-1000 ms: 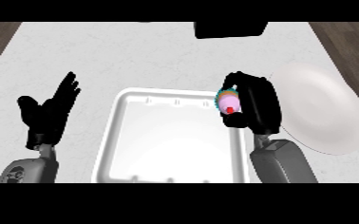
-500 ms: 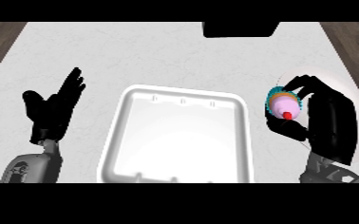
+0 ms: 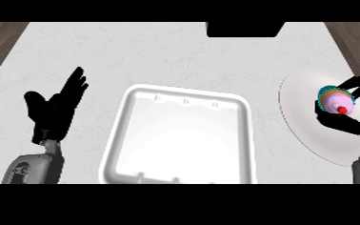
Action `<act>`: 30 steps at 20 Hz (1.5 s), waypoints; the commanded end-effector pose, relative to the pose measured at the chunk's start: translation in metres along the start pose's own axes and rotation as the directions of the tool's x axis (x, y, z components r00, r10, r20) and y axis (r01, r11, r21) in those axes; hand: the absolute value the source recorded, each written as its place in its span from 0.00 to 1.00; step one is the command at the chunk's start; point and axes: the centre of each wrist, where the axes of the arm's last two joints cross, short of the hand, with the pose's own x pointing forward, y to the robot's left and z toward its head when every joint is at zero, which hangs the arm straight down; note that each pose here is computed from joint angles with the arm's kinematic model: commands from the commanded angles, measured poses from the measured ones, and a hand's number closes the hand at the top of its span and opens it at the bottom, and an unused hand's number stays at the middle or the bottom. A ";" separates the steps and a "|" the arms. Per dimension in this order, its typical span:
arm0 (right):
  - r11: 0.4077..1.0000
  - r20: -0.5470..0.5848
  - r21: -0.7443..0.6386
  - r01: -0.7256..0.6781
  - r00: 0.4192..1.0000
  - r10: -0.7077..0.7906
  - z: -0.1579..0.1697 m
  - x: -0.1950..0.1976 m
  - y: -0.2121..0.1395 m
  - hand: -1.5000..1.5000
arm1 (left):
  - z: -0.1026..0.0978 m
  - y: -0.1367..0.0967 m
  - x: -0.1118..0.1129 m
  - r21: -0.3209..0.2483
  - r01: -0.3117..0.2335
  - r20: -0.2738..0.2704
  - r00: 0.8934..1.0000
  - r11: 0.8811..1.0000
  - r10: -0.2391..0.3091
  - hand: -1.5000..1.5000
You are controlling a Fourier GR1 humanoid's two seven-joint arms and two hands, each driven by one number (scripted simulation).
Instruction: Pick the cupcake from the tray and place it in the plate
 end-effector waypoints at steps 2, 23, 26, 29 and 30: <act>0.994 -0.038 0.058 -0.090 0.995 0.092 -0.016 -0.067 -0.012 1.00 | -0.005 0.008 -0.007 0.021 0.015 0.002 1.000 1.000 -0.015 0.50; 0.886 0.255 0.191 0.422 0.851 -0.460 -0.046 -0.064 -0.016 0.00 | -0.005 0.008 -0.011 0.045 0.007 -0.015 1.000 0.999 -0.007 0.50; 0.838 0.145 0.163 0.521 0.827 -0.543 -0.031 -0.072 -0.035 0.00 | 0.003 0.011 -0.017 0.026 -0.005 -0.012 1.000 1.000 0.005 0.50; 0.742 -0.024 0.219 0.634 0.764 -0.645 -0.031 -0.074 -0.032 0.00 | -0.005 0.008 -0.006 0.029 -0.007 -0.012 1.000 1.000 0.007 0.50; 0.723 -0.044 0.237 0.649 0.751 -0.659 -0.023 -0.075 -0.039 0.00 | 0.009 0.006 -0.026 0.016 -0.003 -0.018 1.000 1.000 0.003 0.50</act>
